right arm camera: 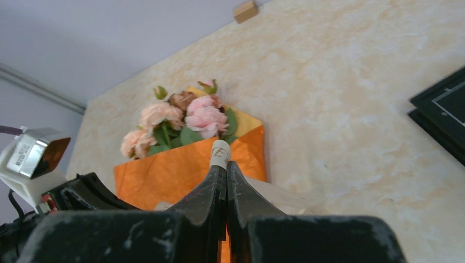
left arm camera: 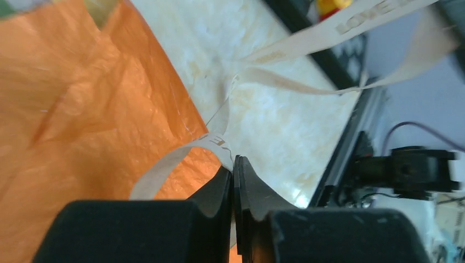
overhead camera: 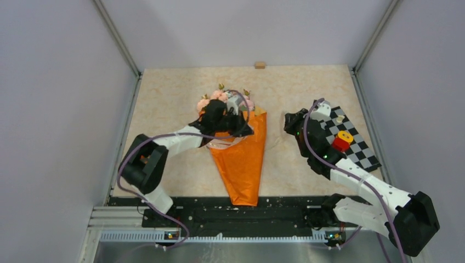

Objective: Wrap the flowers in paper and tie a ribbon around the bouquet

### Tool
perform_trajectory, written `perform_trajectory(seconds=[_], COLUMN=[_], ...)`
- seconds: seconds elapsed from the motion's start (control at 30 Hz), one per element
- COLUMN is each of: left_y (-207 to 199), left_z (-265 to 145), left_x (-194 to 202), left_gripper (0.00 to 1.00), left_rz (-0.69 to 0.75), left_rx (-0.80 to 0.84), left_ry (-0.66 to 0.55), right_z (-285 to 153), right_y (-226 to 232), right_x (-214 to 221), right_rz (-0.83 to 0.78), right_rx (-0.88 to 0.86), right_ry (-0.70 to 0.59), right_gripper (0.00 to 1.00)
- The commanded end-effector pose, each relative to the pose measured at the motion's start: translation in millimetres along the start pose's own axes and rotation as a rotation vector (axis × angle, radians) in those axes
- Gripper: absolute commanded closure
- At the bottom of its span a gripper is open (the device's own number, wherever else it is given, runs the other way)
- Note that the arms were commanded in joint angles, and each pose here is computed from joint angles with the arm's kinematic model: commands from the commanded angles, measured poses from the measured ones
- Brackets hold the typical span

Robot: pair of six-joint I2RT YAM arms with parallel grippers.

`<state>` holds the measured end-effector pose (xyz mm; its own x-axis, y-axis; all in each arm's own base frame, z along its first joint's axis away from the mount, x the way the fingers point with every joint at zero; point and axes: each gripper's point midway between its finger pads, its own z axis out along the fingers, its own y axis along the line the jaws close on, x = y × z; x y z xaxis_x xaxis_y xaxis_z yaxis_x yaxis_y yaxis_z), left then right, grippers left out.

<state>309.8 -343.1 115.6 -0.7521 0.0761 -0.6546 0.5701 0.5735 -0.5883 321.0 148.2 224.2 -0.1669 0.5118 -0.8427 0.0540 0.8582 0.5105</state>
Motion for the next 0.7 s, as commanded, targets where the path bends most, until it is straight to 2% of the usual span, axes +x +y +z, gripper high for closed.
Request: perform_trajectory(seconds=[0.0,0.1,0.27,0.47,0.67], left_y=[-51.8,-49.8,-59.0,-69.3,-64.0], left_z=[-62.2,-71.7,-79.1,-77.9,-75.7], left_x=[-44.1,-39.2,-37.1,-39.1,-52.6], left_gripper=[0.90,0.89,0.86,0.81,0.79], left_rz=[-0.020,-0.004,0.035,0.106,0.155], left_rx=[0.367,0.359,0.391,0.346,0.288], left_ry=[-0.229,-0.251,-0.290,-0.349,-0.414], right_z=[-3.7,-3.0,6.1,10.7,6.3], right_y=[63.9,90.3,123.3,154.0,169.2], right_x=[-22.0,-18.7,-7.0,-0.1,17.0], right_rz=[0.053,0.093,0.134,0.161,0.158], right_rx=[-0.270,-0.371,-0.433,-0.437,-0.475], right_ry=[-0.012,0.022,0.066,0.055,0.131], right_gripper=[1.00,1.00,1.00,1.00,1.00])
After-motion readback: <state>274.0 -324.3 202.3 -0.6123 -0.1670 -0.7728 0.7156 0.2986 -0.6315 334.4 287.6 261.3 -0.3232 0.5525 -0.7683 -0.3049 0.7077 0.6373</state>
